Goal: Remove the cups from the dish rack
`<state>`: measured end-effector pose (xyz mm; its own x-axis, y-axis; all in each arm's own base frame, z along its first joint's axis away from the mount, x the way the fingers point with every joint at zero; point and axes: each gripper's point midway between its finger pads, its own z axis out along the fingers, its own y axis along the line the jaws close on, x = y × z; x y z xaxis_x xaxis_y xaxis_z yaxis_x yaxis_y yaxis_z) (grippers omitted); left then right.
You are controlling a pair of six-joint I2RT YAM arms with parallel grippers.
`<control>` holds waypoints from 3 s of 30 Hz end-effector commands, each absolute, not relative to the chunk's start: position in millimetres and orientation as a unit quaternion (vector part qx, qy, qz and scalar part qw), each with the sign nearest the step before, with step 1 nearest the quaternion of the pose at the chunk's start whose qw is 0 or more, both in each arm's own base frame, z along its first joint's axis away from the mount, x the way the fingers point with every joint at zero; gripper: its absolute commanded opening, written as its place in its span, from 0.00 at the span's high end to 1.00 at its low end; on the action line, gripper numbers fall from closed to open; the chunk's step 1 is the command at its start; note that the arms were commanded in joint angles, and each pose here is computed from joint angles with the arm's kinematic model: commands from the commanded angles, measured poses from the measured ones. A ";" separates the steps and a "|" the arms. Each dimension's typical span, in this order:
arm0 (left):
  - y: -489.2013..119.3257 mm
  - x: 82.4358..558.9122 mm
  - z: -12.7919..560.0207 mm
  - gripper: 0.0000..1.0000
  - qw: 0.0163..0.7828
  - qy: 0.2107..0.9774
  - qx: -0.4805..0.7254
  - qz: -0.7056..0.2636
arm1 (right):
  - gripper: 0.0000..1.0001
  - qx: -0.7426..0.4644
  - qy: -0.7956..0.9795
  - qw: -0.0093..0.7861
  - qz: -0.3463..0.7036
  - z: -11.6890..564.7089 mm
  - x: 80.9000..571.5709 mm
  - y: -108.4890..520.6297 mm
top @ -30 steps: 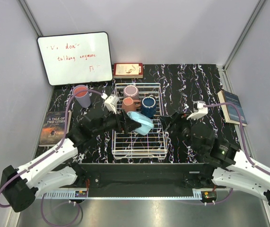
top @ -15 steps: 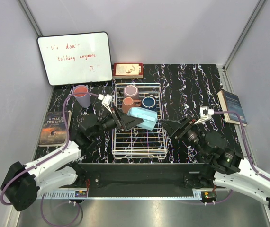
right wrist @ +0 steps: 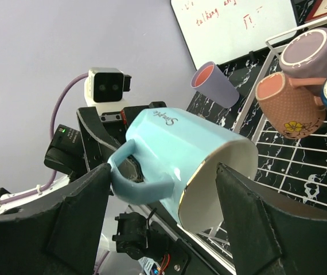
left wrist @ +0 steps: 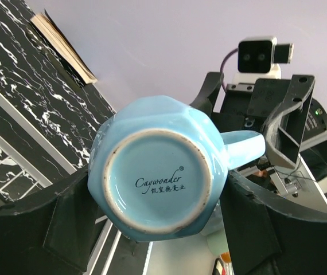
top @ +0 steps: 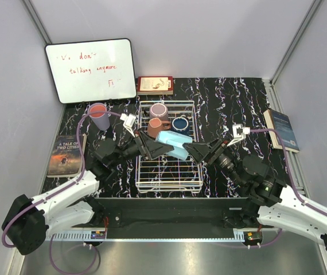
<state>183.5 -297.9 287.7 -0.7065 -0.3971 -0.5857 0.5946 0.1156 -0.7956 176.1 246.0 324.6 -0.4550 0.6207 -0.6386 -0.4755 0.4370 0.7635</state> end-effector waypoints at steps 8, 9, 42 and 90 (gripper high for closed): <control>-286.6 128.5 340.0 1.00 0.392 0.538 0.193 -0.721 | 0.20 0.036 0.628 0.522 0.576 366.4 163.4 248.8; -286.8 126.3 342.4 1.00 0.390 0.535 0.200 -0.722 | 0.20 0.032 0.629 0.517 0.579 367.5 161.7 250.8; -302.7 118.8 331.3 1.00 0.354 0.547 0.300 -0.697 | 0.90 -0.087 0.654 0.378 0.650 357.6 122.5 320.3; -283.4 222.1 249.9 0.22 0.405 0.767 0.099 -0.487 | 1.00 -0.037 0.785 0.469 0.404 297.0 181.3 267.9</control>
<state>202.1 -282.6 224.5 -0.7005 -0.1521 -0.6973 0.5593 0.4898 -0.6687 175.6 264.5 253.7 -0.6271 0.2471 -0.7387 -0.3941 0.7174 0.5745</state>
